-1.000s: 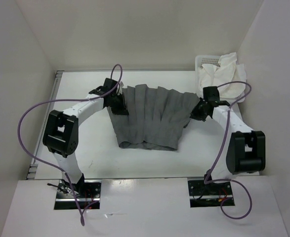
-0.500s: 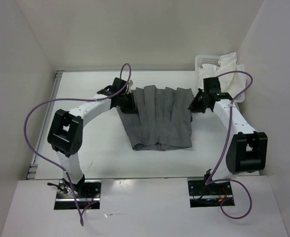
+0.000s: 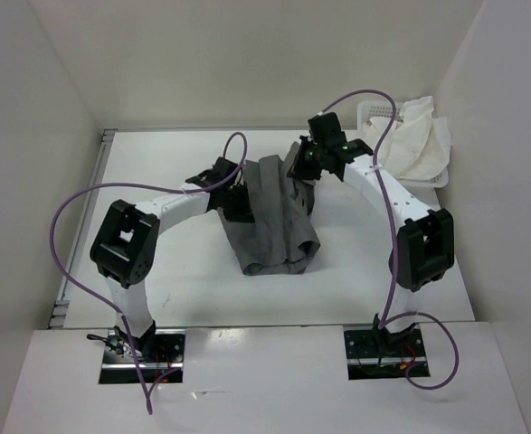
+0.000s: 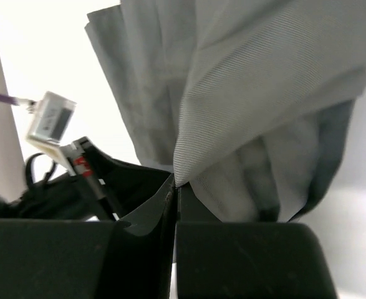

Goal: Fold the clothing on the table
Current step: Fold the skirt

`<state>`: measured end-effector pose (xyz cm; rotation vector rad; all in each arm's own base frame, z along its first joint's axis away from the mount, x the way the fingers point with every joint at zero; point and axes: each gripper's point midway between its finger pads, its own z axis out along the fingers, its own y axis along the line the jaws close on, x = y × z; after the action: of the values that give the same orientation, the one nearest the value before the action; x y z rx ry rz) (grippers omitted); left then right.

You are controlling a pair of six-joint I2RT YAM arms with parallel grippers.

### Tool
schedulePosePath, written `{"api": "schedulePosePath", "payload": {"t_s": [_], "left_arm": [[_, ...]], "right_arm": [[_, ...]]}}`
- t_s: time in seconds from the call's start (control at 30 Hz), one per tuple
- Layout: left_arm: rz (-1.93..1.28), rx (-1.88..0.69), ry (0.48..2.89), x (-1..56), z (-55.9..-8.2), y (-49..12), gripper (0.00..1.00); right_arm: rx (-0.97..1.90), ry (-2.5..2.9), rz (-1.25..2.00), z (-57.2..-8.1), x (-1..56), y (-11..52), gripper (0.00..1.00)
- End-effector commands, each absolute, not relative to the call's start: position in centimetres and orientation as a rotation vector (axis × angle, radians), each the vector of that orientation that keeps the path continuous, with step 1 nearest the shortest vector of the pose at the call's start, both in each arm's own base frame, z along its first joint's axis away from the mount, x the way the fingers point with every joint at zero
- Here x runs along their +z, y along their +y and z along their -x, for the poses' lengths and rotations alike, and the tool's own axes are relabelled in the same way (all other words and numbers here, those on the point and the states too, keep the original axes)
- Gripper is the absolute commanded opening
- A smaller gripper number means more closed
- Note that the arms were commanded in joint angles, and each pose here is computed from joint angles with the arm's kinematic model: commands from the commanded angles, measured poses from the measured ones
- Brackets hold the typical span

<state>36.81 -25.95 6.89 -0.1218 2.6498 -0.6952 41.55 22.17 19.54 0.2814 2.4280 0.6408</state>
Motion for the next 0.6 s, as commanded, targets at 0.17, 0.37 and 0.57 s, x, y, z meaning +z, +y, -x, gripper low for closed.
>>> {"api": "schedulePosePath", "payload": {"t_s": [0.17,0.37,0.57], "left_arm": [[0.18,-0.7,2.674,4.4,-37.1,-26.7,0.0],[0.195,-0.67,2.726,2.0,-37.0,-26.6,0.0],[0.201,-0.692,2.721,2.2,-37.1,-26.9,0.0]], "right_arm": [[0.726,2.36,-0.204,-42.2,23.6,26.6,0.0],[0.802,2.348,-0.1,-41.5,24.7,31.7,0.0],[0.928,2.367,0.0,-39.0,23.4,36.8,0.0]]}}
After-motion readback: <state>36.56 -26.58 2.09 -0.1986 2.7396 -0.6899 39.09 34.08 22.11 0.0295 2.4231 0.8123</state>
